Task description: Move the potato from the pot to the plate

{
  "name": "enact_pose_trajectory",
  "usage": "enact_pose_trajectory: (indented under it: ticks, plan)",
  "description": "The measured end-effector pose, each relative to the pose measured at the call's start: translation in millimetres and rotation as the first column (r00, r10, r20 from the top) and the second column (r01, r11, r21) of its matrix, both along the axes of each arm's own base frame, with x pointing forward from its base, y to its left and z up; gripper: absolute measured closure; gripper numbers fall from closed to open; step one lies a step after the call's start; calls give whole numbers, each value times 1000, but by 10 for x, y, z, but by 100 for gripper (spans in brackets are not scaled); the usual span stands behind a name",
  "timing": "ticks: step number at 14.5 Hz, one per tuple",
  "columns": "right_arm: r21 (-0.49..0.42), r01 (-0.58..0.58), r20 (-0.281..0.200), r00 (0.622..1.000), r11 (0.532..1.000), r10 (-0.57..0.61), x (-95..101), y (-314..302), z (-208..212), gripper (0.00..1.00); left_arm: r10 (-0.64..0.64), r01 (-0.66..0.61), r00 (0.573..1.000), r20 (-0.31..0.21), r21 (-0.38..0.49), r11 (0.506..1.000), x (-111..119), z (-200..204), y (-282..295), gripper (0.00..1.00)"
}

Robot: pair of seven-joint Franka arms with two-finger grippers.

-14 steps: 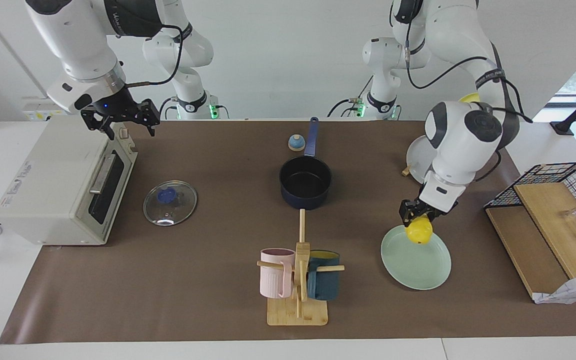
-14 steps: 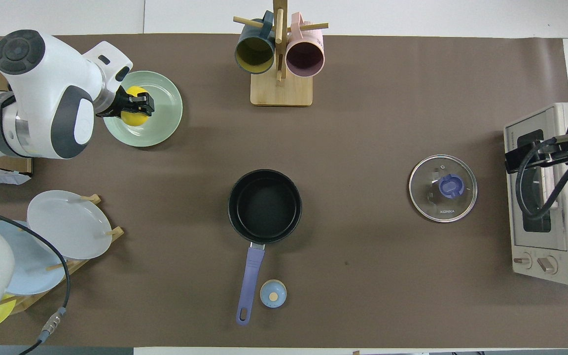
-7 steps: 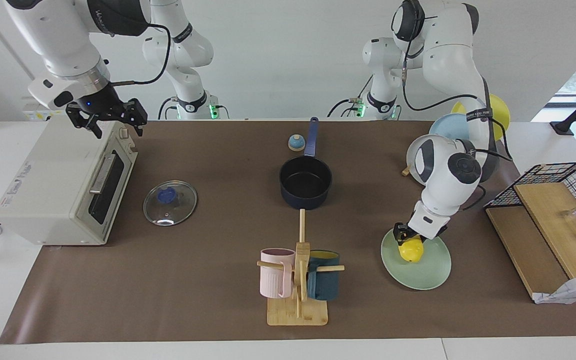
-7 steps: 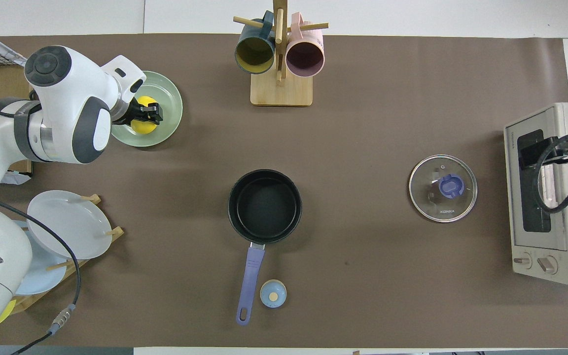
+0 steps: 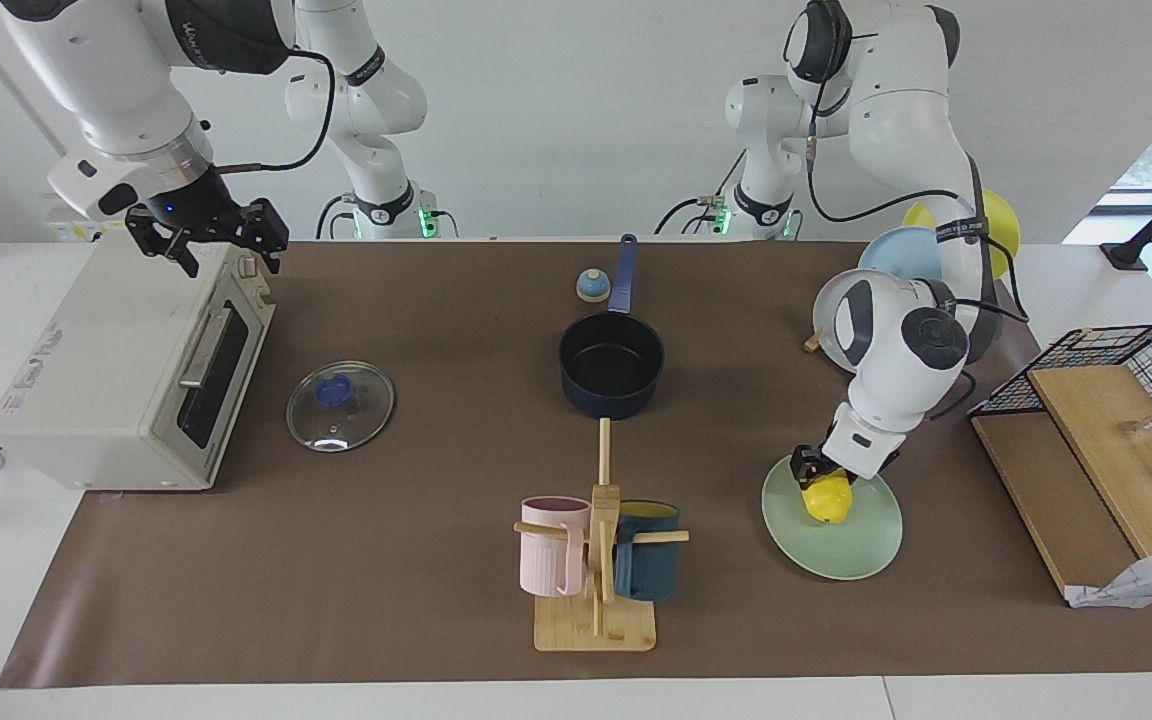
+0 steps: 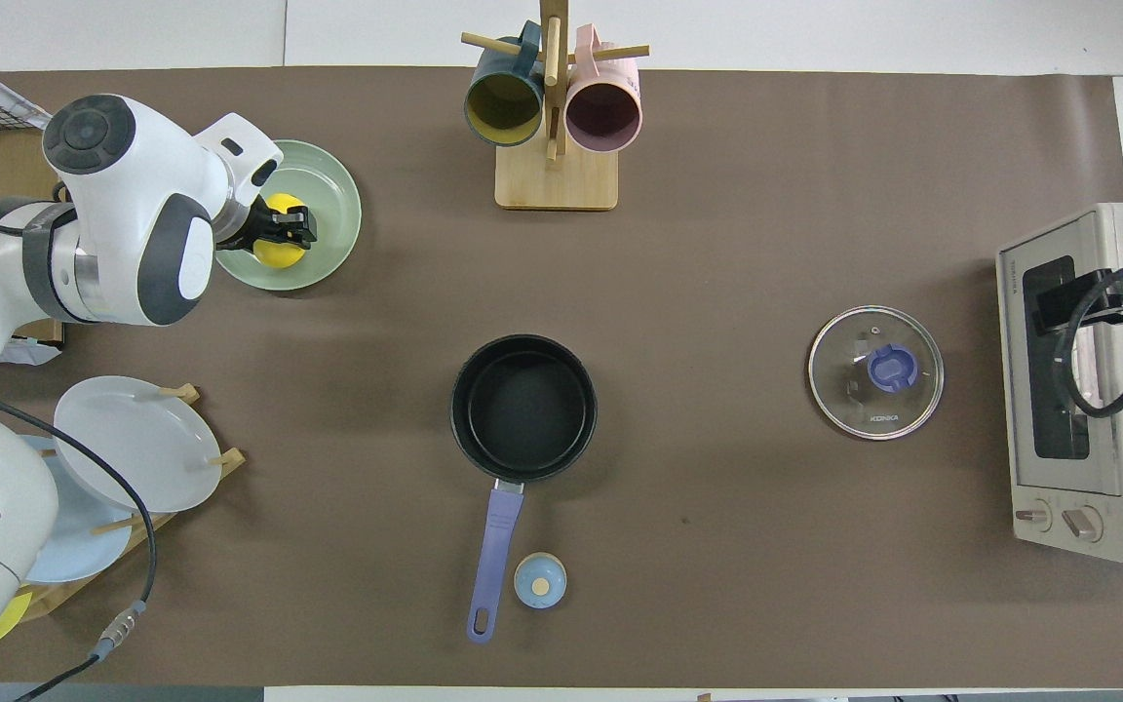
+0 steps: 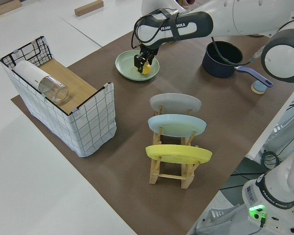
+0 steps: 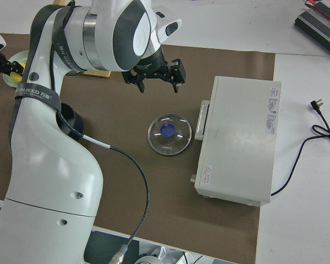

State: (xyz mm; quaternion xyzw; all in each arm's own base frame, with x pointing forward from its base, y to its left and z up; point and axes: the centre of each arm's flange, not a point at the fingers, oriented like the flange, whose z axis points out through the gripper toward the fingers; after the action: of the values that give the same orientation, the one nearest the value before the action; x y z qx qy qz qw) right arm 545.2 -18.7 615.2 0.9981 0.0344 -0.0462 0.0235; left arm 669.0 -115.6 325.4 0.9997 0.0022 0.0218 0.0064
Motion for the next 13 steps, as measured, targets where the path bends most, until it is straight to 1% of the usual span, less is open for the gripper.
enact_pose_trajectory:
  ticks: [1,2,3,5,8,10,13]
  plan:
    - [0,0,0,1000,1000,0,0,0,0,0,3,-3,1000,-2,0,1000,3,5,22,7]
    - [0,0,0,1000,1000,0,0,0,0,0,9,-9,1000,-3,1,1000,13,32,58,0]
    - [0,0,0,1000,1000,0,0,0,0,0,16,-16,1000,-5,2,1000,27,96,109,0]
    - [0,0,0,1000,1000,0,-1,0,0,0,31,-31,1000,-3,3,1000,49,355,235,0]
    - [0,0,0,1000,1000,0,-1,0,0,0,51,-51,998,22,-1,999,-21,917,363,0]
    - [0,0,0,1000,1000,0,-1,0,0,0,53,-53,998,39,-3,999,-148,1357,378,0]
    - [0,0,-1,1000,1000,0,-1,0,0,0,53,-53,997,54,0,999,-463,2066,407,0]
